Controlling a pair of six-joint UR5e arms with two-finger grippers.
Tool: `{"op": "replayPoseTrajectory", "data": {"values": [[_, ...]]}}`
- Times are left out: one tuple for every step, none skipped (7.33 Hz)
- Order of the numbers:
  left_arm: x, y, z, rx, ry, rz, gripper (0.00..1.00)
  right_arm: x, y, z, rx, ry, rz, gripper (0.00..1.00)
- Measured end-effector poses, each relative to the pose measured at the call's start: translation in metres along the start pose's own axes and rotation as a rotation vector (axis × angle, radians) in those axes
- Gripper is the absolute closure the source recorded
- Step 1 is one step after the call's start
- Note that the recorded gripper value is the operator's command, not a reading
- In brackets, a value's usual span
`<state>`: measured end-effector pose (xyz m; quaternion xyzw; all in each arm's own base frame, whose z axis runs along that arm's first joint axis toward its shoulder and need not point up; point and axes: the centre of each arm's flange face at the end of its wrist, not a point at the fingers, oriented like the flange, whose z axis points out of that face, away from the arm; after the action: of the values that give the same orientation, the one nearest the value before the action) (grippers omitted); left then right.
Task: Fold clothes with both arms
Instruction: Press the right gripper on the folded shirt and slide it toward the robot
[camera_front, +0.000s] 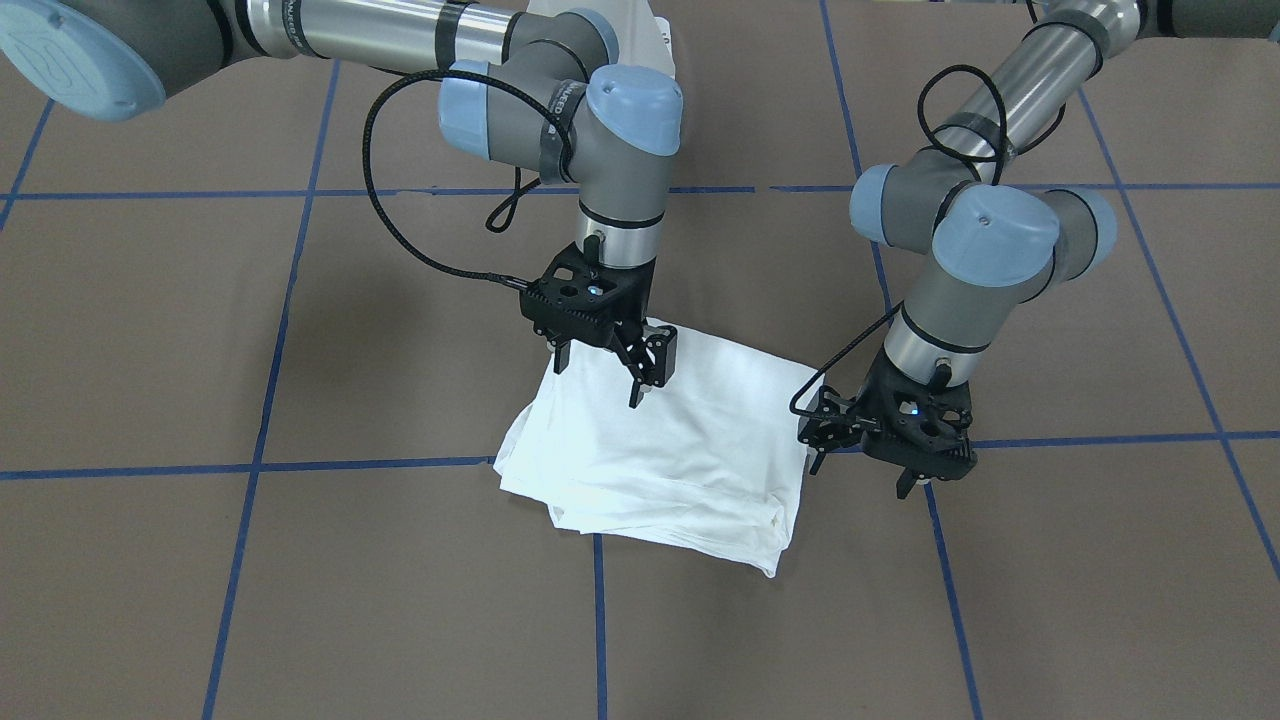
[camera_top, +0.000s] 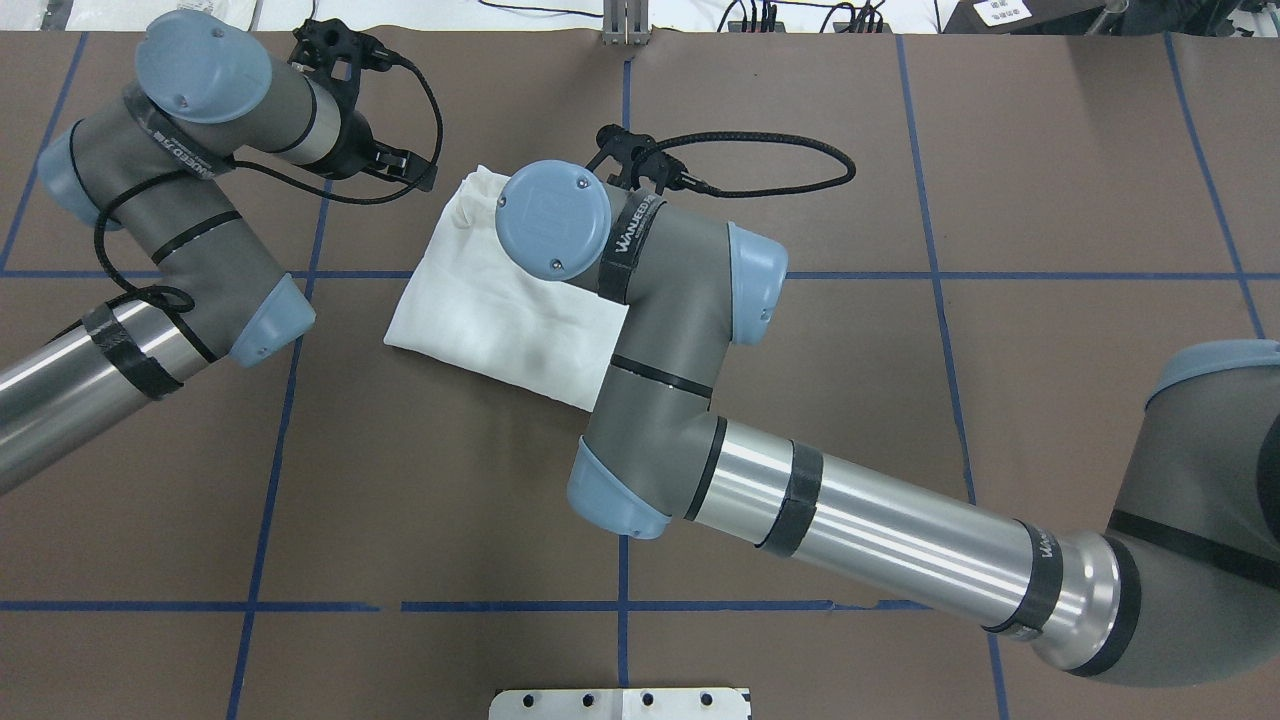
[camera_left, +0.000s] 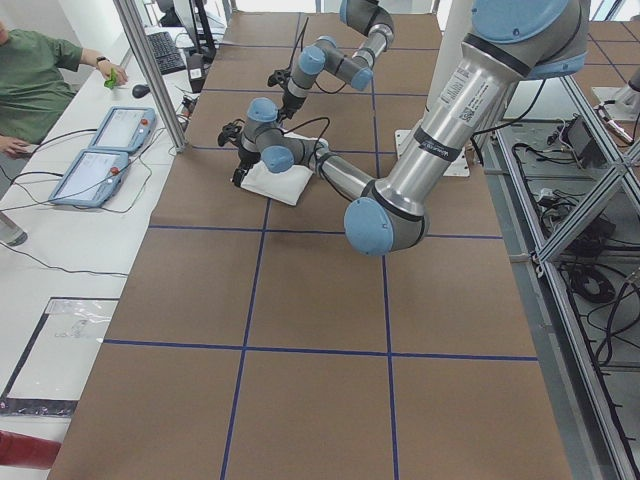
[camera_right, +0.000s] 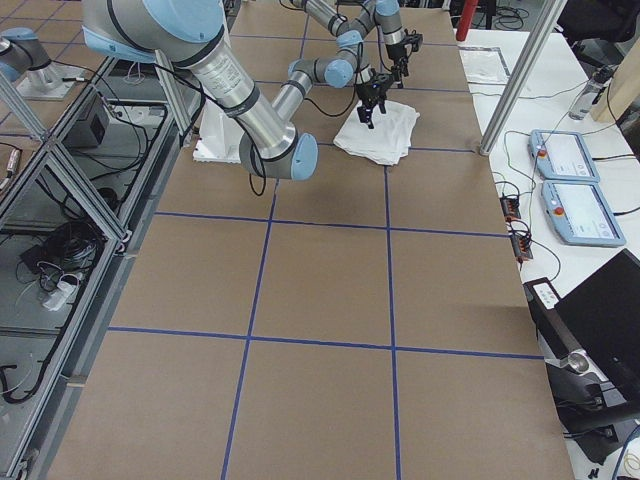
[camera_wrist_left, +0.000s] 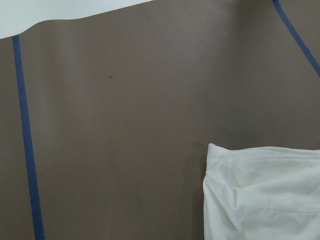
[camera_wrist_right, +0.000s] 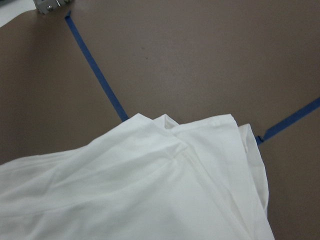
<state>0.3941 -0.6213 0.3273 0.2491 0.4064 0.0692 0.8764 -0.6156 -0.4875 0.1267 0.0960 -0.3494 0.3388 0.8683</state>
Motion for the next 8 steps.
{"op": "replayPoseTrajectory", "data": {"values": [[-0.002, 0.002, 0.000, 0.005, 0.005, 0.003, 0.00, 0.006, 0.022, 0.005, -0.016, 0.013, 0.029, 0.06], [-0.003, 0.003, 0.000, 0.008, 0.007, 0.003, 0.00, 0.016, 0.041, 0.012, -0.030, 0.035, 0.058, 0.06], [-0.004, 0.003, 0.000, 0.009, 0.007, 0.002, 0.00, 0.029, 0.055, 0.022, -0.037, 0.059, 0.070, 0.06], [-0.003, 0.003, 0.000, 0.010, 0.008, 0.000, 0.00, 0.040, 0.065, 0.030, -0.043, 0.075, 0.069, 0.06], [-0.003, 0.003, -0.001, 0.011, 0.009, -0.003, 0.00, 0.046, 0.075, 0.032, -0.050, 0.082, 0.069, 0.06], [-0.003, 0.003, -0.001, 0.011, 0.009, -0.004, 0.00, 0.049, 0.084, 0.030, -0.056, 0.083, 0.073, 0.05], [-0.003, 0.003, -0.001, 0.011, 0.008, -0.005, 0.00, 0.052, 0.090, 0.029, -0.059, 0.084, 0.077, 0.05], [-0.003, 0.003, -0.001, 0.011, 0.008, -0.006, 0.00, 0.055, 0.093, 0.032, -0.057, 0.089, 0.078, 0.05]]}}
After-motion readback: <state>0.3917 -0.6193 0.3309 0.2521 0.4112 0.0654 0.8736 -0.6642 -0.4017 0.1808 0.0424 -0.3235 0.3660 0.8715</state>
